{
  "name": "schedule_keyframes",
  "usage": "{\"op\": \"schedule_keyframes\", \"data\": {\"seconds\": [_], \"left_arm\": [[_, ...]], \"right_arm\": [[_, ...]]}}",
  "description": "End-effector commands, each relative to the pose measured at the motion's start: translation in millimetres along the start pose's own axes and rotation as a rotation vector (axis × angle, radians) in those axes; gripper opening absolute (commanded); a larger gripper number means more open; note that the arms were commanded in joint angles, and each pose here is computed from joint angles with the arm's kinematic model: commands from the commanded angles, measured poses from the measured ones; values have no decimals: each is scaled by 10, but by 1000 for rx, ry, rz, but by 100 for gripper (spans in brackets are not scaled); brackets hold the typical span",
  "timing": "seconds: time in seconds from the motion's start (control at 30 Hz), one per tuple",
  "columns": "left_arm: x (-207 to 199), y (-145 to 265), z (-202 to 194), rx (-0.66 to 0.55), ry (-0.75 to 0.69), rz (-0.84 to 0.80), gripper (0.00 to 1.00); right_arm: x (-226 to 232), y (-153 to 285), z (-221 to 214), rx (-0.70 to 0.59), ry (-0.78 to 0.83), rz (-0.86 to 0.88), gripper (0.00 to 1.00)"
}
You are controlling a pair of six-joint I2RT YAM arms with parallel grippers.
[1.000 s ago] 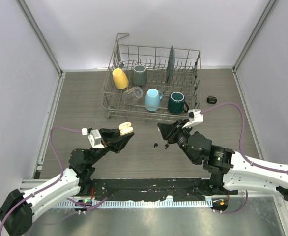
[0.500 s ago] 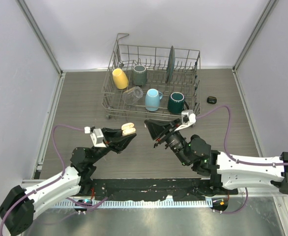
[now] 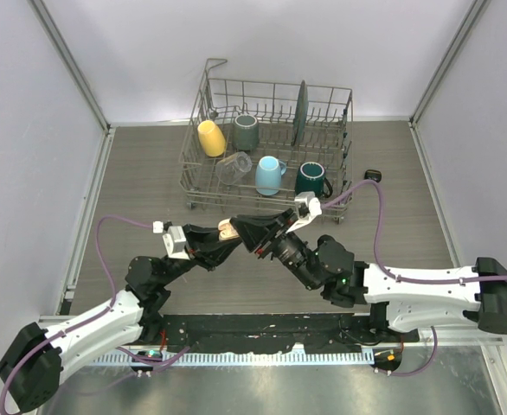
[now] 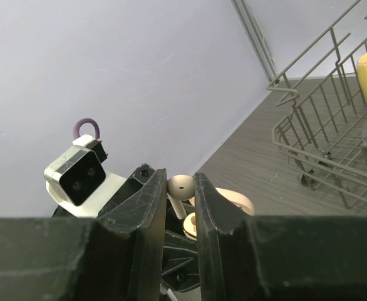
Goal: Insert the wireless bluetooth earbuds into the charging case
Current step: Place the earbud in the charging case.
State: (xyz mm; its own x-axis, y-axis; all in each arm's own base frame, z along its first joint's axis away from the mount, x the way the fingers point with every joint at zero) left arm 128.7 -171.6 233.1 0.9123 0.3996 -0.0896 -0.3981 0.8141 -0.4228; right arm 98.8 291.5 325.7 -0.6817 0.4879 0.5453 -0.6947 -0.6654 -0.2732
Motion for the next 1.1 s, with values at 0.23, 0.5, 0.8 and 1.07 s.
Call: {"op": "schedule_keyframes", "data": {"seconds": [0.23,0.5,0.8,1.07], "left_arm": [[-33,-64,235,-99,-57,-35,0],[-31,-68,252,-104,-57,-32,0],[-36,-79,261,-106,-56,-37,0],[-29,-83,261,-109,-57,-32,0]], "right_arm": [[213,-120,-45,-1,-38,70,1],[178,-138,-116,2,-35,45,1],[134,-152,-121,-17,-9,11,1],[120,-178,-182,-8,5,5,1]]}}
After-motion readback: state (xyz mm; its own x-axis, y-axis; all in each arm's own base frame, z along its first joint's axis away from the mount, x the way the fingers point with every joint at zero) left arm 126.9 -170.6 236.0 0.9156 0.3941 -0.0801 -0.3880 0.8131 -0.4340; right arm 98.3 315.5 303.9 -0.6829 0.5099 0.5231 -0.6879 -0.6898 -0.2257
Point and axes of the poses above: each gripper's point midway between its finger pads, its own y axis back along the fingers, its own x axis along the line the jaws close on, z = x × y, the point moved 9 cm from there along y, back along the fingers
